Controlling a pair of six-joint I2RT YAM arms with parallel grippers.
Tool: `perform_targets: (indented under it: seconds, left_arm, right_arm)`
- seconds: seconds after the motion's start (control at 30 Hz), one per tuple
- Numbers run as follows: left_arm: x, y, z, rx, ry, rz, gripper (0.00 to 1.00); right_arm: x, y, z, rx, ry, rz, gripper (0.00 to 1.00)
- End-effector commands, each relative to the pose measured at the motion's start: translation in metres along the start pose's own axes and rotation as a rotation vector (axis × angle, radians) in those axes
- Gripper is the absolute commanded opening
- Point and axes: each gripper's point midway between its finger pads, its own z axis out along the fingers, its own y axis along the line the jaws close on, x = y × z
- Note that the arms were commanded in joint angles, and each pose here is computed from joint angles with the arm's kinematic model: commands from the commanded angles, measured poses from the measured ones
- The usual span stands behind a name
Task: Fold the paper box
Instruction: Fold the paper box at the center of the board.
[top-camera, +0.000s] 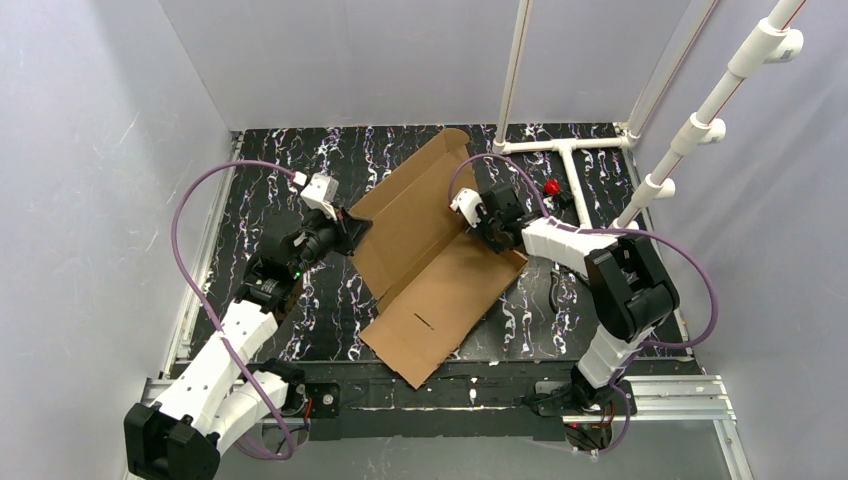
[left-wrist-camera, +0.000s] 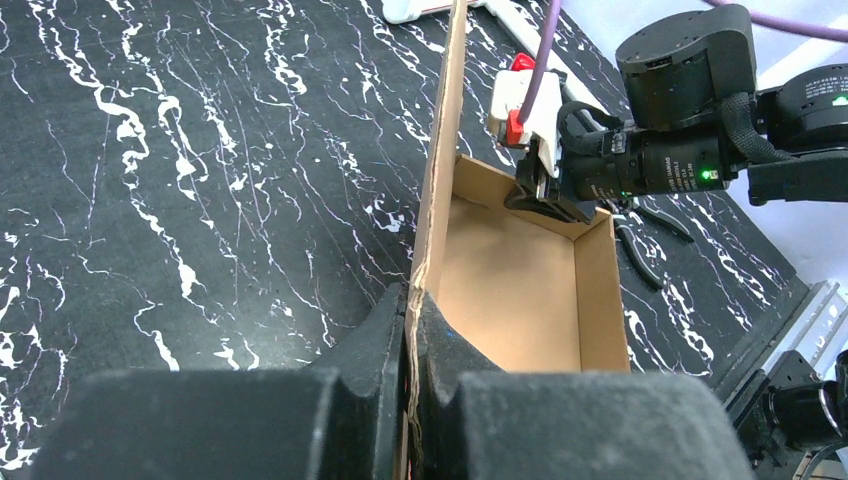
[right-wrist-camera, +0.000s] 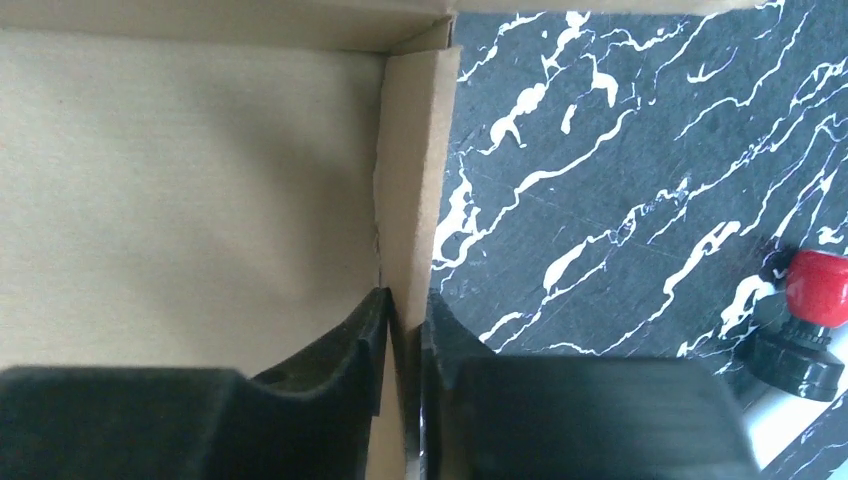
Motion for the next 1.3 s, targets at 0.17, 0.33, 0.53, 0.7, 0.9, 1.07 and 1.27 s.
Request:
perform_targets:
  seconds: [0.17,0.33,0.53,0.7,0.9,1.07,1.27]
  left_arm:
    - [-0.021,0.01,-0.003,-0.063,-0.086,0.049,0.0]
    - [-0.024,0.01,0.001,-0.055,-0.08,0.064,0.0]
    - [-0.032,0.006,0.004,-0.036,-0.083,0.071,0.0]
    - [-0.04,-0.001,0.009,-0.007,-0.083,0.056,0.0]
    - [-0.053,-0.01,0.014,0.028,-0.089,0.028,0.0]
    - [-0.052,-0.014,0.024,0.064,-0.06,0.005,0.0]
    - [-0.051,-0.014,0.026,0.066,-0.053,0.002,0.0]
  right_arm:
    - [-0.015,-0.006,-0.015,-0.128,-0.084,0.102,0.48]
    - [-0.014,-0.015,-0.026,-0.127,-0.088,0.121,0.51]
    - [-0.003,-0.012,-0.018,-0.155,-0.066,0.135,0.36]
    - [0.004,-0.012,0.001,-0.124,-0.028,0.148,0.01]
    - [-0.006,-0.045,-0.005,0.175,-0.12,0.16,0.01]
    - [0.002,-0.023,0.012,0.11,-0.061,0.129,0.01]
    - [0.012,0.003,0.026,-0.044,0.022,0.122,0.01]
